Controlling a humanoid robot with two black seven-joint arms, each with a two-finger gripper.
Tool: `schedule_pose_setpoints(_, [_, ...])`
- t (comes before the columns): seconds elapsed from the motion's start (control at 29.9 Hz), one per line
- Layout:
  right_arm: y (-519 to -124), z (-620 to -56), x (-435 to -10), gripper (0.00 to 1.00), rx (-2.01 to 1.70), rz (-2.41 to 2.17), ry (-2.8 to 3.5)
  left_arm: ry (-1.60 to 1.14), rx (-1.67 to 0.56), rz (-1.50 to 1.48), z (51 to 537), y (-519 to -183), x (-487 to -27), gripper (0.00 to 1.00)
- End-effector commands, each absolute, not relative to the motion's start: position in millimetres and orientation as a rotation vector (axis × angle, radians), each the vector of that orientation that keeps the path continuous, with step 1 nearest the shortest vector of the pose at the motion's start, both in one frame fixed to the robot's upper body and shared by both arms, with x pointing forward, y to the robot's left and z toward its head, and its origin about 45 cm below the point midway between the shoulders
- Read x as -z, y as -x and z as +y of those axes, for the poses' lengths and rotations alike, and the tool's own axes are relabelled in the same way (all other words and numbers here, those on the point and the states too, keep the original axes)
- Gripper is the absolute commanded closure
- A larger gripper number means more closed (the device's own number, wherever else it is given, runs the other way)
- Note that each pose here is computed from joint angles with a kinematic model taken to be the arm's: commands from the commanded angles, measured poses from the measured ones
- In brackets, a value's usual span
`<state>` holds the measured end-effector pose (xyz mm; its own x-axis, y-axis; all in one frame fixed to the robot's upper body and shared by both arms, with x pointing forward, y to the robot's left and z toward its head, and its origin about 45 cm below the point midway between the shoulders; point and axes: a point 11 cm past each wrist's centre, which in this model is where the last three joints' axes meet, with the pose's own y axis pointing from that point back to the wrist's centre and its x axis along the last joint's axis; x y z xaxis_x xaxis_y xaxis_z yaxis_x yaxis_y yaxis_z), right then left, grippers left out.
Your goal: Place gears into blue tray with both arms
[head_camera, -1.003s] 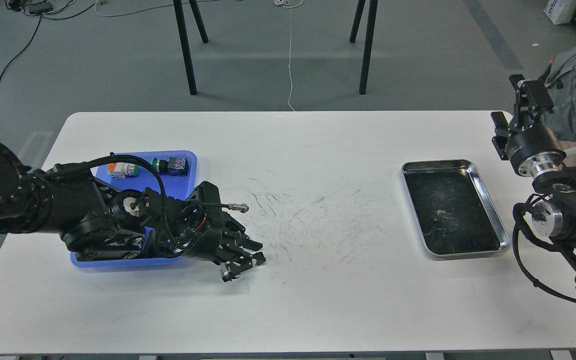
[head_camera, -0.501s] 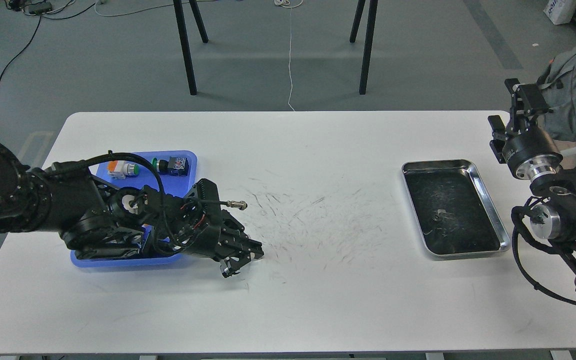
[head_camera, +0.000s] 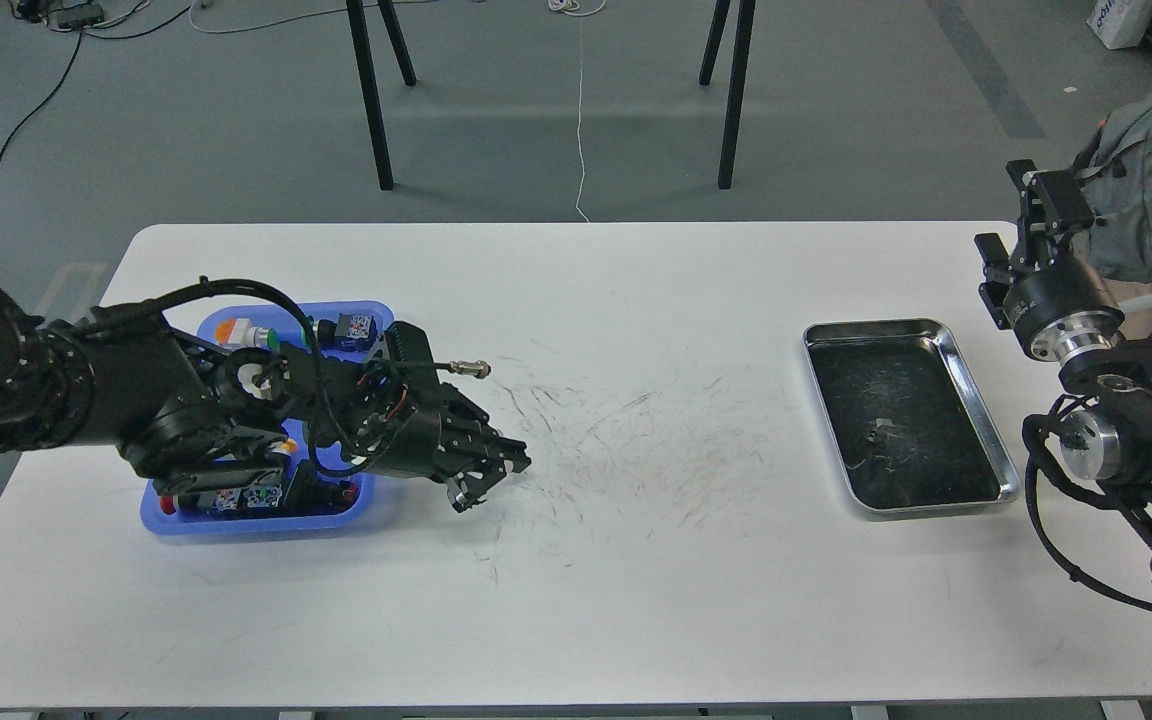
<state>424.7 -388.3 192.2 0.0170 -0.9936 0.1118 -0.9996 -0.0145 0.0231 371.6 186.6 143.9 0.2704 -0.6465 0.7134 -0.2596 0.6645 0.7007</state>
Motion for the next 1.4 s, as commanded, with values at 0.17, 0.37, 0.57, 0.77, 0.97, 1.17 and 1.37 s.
schedule_pose_setpoints(0.17, [-426,-386,-194,0.04,-0.099,-2.136,-2.176,-1.0,0.031,-1.258,221,-429,-191,0.87])
schedule_pose_setpoints(0.37, [-428,-384,-196,0.04,-0.105,-2.136,-2.182,-1.081,-0.11,-1.178,276,-435,-198,0.87])
schedule_pose_setpoints(0.57, [-428,-384,-196,0.04,-0.107,-2.136,-2.183,-1.162,-0.179,-1.075,336,-413,-178,0.87])
schedule_pose_setpoints(0.77, [-429,-383,-197,0.04,-0.108,-2.137,-2.184,-1.223,-0.217,-1.007,371,-396,-154,0.87])
schedule_pose_setpoints(0.97, [-429,-383,-198,0.04,-0.109,-2.138,-2.187,-1.235,-0.257,-0.96,384,-386,-137,0.87])
schedule_pose_setpoints(1.17, [-430,-383,-199,0.04,-0.109,-2.145,-2.185,-1.255,-0.28,-0.951,391,-385,-128,0.87])
schedule_pose_setpoints(1.37, [-430,-379,-198,0.04,-0.104,-2.141,-2.197,-1.275,-0.286,-0.954,398,-386,-128,0.87])
